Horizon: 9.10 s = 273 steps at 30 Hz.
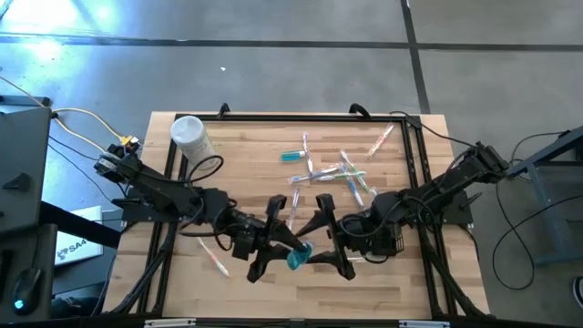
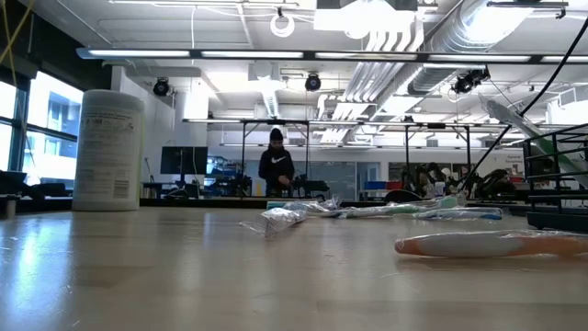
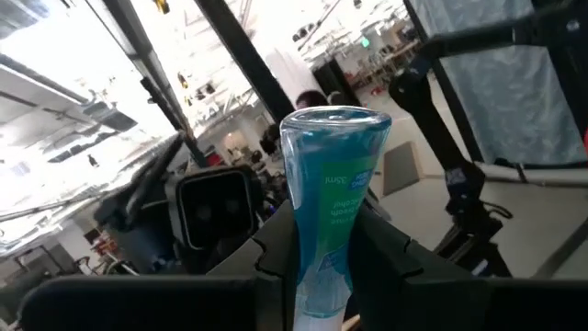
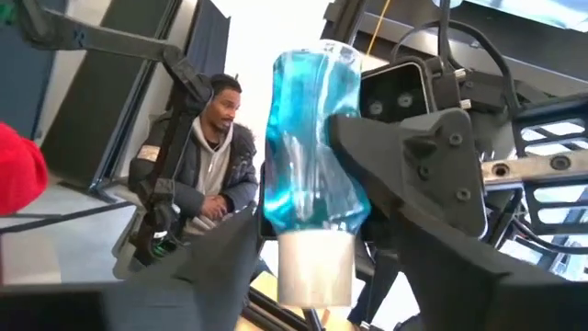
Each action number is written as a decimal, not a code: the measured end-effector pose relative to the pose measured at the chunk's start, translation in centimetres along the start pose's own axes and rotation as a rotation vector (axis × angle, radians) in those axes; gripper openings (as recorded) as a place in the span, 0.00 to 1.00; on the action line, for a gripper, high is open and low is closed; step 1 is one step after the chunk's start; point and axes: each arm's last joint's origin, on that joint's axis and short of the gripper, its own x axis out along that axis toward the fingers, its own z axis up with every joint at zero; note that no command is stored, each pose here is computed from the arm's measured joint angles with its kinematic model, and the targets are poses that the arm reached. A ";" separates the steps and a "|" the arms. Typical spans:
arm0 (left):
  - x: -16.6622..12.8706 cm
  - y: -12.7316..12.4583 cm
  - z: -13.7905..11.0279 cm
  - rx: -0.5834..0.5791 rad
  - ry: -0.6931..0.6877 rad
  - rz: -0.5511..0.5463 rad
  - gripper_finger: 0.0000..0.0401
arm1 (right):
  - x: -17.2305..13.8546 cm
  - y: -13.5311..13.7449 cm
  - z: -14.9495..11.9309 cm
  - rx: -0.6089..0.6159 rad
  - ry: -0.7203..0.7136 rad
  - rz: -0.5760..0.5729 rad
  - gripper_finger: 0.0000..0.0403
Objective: Pick & Place toothbrushing station
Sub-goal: Put the bottom blue mouthwash bottle into the black mesh organizer
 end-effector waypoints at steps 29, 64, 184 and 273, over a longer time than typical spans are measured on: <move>-0.1 -0.3 -0.2 0.003 0.037 -0.044 0.34 | -0.1 0.2 -0.7 -0.066 0.094 -0.027 0.22; -6.2 0.5 -4.7 -0.382 0.921 0.146 0.62 | -12.2 1.2 1.5 0.863 1.475 -0.567 0.22; -7.5 -1.7 -9.5 -0.331 1.215 0.095 0.62 | -15.5 -2.6 -6.7 1.828 2.042 -0.743 0.22; -7.9 -2.6 -10.7 -0.345 1.229 0.054 0.62 | -16.5 -2.8 -13.0 1.800 2.108 -0.766 0.22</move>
